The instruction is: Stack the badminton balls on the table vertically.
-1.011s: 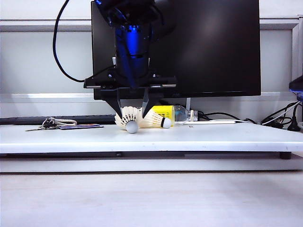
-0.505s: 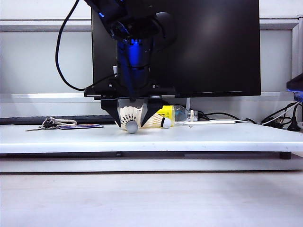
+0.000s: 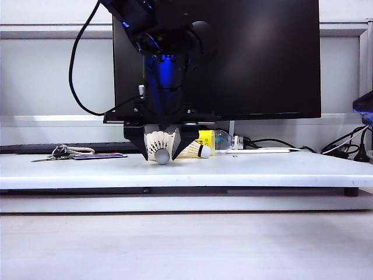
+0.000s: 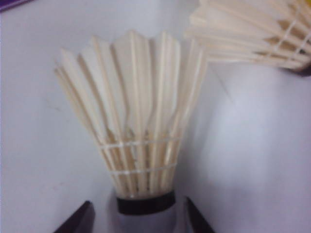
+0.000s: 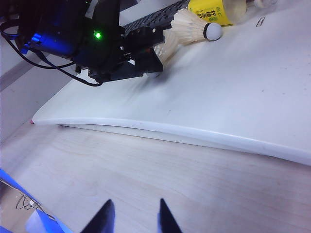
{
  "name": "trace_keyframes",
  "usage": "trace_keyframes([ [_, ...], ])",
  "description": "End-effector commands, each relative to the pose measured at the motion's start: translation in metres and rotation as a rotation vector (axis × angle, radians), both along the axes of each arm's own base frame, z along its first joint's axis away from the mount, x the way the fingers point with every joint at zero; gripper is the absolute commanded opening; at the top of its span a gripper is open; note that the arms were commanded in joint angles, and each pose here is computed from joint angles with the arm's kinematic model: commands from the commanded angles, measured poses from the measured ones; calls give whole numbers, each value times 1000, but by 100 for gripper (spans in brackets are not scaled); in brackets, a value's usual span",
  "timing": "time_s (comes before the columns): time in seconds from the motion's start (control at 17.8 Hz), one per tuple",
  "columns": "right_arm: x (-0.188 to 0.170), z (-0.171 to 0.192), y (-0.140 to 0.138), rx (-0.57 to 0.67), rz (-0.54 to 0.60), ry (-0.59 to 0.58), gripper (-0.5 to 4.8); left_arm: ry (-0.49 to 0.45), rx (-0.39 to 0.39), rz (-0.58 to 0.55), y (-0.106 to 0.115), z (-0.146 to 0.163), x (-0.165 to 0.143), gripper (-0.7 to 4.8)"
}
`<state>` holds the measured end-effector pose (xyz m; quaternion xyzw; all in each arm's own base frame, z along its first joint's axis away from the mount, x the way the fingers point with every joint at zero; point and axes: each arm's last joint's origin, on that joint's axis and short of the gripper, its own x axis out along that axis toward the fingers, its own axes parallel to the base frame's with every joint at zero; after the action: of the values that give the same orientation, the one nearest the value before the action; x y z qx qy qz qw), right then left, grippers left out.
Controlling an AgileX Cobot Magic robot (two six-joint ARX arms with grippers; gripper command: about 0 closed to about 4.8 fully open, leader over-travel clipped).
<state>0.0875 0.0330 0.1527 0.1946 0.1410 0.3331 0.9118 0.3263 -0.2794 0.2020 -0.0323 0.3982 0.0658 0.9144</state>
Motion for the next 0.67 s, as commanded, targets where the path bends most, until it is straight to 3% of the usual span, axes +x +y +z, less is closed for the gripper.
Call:
trace_keyframes([
  [0.06,0,1,0,3,13,-6,121,0,13,9,-1,-4,1,245],
  [0.17,0,1,0,3,13,-6,121,1,17,10,-1,-5,1,236],
  [0.28,0,1,0,3,13,-6,121,-1,28,15,-1,-7,1,176],
  [0.67,0,1,0,3,13,-6,121,19,50,9,1,-7,0,142],
])
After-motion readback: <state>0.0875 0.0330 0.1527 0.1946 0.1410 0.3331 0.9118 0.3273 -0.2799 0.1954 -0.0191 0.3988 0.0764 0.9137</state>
